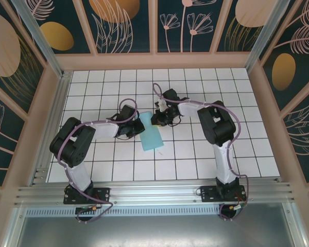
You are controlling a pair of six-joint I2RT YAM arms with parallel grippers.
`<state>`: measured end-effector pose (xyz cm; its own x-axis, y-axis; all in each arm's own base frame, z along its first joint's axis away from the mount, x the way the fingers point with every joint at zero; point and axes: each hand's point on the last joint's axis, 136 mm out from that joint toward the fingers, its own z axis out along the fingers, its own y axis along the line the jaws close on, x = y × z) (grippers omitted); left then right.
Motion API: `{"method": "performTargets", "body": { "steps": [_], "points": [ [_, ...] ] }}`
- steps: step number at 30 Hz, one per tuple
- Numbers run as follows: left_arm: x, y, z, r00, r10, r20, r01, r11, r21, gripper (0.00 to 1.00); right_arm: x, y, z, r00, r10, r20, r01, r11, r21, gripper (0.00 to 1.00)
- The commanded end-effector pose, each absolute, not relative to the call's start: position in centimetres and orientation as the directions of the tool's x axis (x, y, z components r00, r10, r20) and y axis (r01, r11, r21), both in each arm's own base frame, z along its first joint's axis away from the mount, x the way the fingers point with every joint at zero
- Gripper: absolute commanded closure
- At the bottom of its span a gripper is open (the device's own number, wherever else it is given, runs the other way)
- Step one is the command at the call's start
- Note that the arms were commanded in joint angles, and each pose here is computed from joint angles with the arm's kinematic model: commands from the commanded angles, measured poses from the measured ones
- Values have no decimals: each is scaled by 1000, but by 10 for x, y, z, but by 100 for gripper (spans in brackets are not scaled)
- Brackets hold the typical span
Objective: Fold a paper plane with a square sheet of paper (pick it up from the middle)
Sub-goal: First fold in half a square sheet of paper at the center of the table.
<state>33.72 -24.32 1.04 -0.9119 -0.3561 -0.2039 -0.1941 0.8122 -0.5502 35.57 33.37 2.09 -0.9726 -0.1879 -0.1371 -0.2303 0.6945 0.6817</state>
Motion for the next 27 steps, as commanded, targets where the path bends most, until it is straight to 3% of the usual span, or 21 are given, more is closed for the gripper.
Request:
{"method": "performTargets", "body": {
  "steps": [1, 21, 27],
  "points": [
    [294, -206, -44, -957, -271, -106, -227, 923, -312, 89, 376, 340, 21, -974, -157, -163, -226, 696, 682, 85],
    [285, -200, -58, -982, -170, -84, -144, 956, -255, 92, 430, 355, 11, -972, -116, -203, -222, 733, 643, 84],
    [295, -205, -48, -974, -192, -116, -154, 947, -281, 92, 414, 353, 66, -960, -115, -257, -265, 672, 692, 84]
  ]
}}
